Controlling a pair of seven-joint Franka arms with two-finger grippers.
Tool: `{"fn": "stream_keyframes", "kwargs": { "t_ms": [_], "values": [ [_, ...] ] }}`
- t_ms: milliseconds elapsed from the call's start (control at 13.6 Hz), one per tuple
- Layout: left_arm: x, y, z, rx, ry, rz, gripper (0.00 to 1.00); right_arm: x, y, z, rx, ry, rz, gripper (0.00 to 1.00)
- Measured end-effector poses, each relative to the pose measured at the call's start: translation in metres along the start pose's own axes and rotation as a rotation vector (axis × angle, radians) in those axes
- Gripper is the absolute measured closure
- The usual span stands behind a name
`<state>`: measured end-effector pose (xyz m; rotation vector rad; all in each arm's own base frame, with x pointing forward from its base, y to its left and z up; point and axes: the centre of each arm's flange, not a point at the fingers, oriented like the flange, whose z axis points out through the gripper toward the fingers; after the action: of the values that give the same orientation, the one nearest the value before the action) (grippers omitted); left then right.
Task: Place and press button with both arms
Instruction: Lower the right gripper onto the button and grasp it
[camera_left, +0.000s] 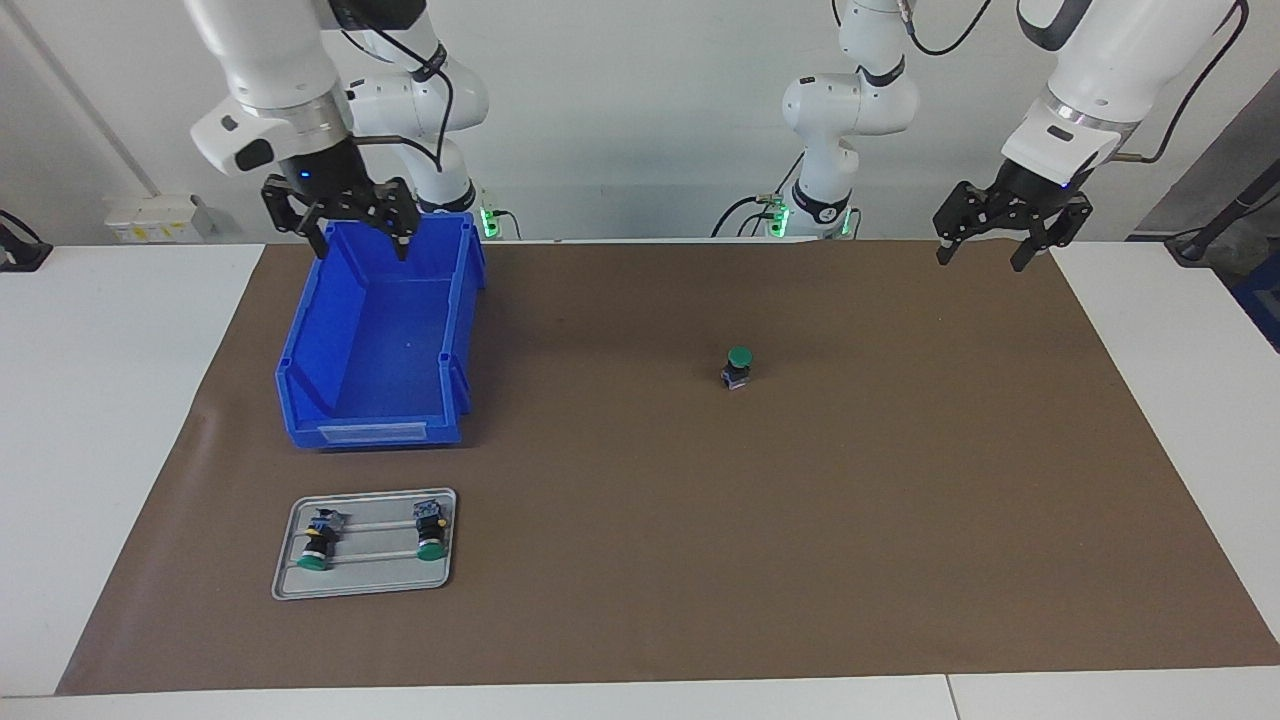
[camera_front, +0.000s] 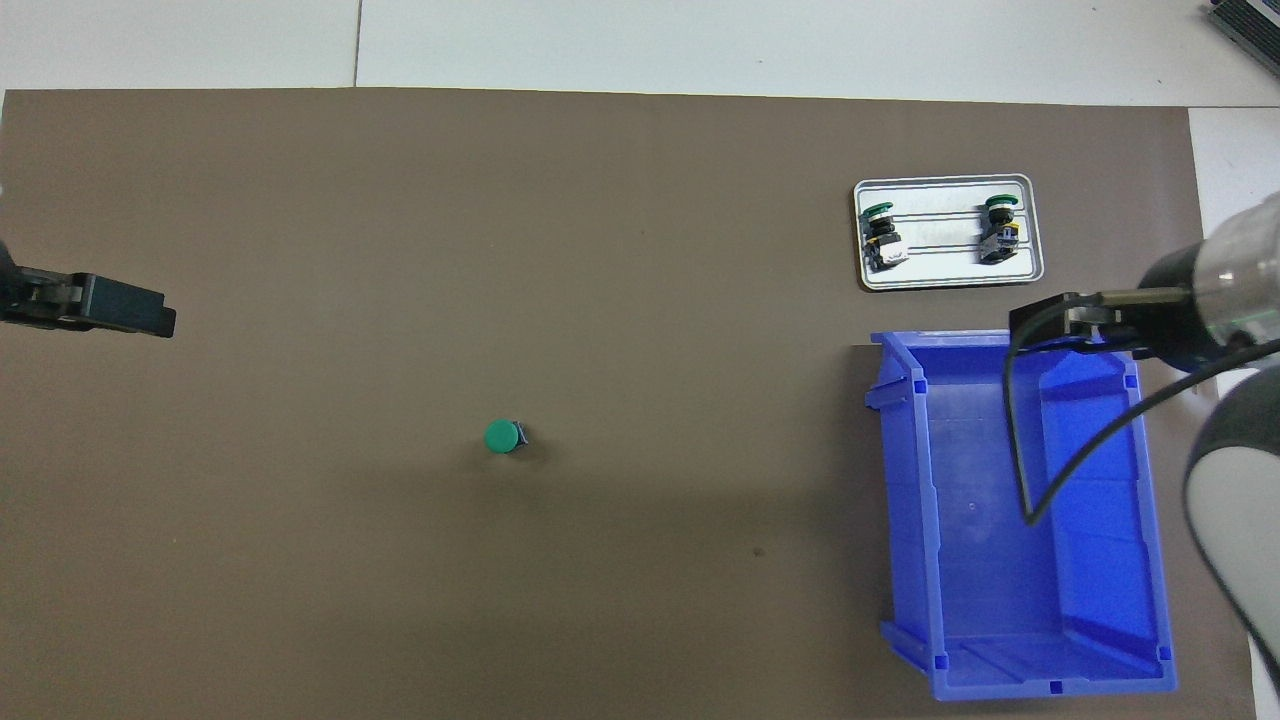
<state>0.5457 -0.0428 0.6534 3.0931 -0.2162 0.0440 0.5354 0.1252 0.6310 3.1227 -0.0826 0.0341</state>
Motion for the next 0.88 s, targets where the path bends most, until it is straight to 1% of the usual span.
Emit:
{"fn": "stream_keyframes", "kwargs": {
  "t_ms": [220,367,514,661,734,881],
  "values": [
    [0.004,0.0,-0.008,0.02,0.001,0.006,0.0,-0.015,-0.084,0.01,0.027,0.027,-0.024,0.01],
    [0.002,0.0,-0.004,0.019,-0.015,0.009,0.0,-0.026,-0.147,0.024,0.059,0.059,-0.042,0.01],
    [0.0,0.0,0.005,0.018,-0.034,0.01,0.0,-0.033,-0.224,0.064,0.103,0.093,-0.081,0.0],
    [-0.002,-0.001,0.009,0.017,-0.044,0.01,0.0,-0.036,-0.292,0.115,0.154,0.134,-0.131,0.01],
    [-0.004,-0.001,0.011,0.017,-0.049,0.009,0.0,-0.038,-0.316,0.141,0.165,0.144,-0.151,0.01],
    [-0.006,-0.001,0.013,0.017,-0.038,0.009,0.0,-0.043,-0.346,0.178,0.175,0.152,-0.186,0.01]
  ]
}}
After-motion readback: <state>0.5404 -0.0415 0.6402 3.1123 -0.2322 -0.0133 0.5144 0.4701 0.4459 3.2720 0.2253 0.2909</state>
